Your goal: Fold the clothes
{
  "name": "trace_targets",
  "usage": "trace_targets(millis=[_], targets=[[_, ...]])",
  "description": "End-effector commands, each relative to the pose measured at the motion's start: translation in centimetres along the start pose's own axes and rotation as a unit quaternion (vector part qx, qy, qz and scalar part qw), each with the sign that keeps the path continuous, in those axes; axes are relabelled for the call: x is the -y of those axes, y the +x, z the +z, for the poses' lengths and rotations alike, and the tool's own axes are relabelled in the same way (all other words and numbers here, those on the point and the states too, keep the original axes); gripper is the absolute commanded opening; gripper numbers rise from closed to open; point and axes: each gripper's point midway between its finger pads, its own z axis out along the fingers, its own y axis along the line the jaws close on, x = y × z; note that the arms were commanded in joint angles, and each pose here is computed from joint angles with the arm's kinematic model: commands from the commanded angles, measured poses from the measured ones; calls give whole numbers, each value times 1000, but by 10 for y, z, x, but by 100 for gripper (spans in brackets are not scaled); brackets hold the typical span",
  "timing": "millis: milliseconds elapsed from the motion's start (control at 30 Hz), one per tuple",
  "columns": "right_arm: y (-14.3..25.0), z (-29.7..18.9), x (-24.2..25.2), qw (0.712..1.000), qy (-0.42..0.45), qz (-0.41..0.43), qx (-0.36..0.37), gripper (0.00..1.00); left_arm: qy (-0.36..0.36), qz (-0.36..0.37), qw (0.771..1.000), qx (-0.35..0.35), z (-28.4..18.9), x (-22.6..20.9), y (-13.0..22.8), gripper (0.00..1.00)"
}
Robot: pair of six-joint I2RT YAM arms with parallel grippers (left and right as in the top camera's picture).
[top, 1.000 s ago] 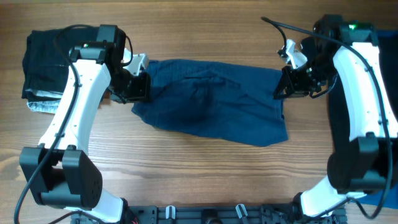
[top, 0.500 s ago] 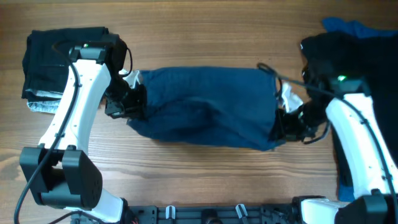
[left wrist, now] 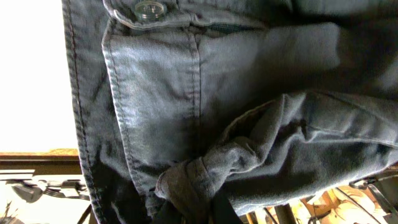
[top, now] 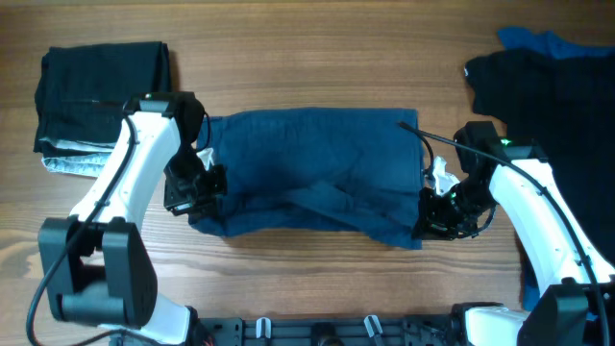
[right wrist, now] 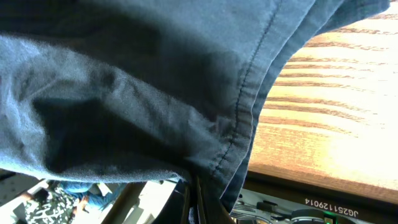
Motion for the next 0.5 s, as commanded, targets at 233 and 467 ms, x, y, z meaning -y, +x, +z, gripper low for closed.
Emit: trace_targets(millis=[233, 467], targets=[[4, -2, 4, 1000, 14, 23, -1, 4, 36, -48, 995, 78, 0, 2, 57, 9], [4, -2, 9, 999, 29, 45, 1, 4, 15, -40, 999, 24, 30, 7, 81, 12]])
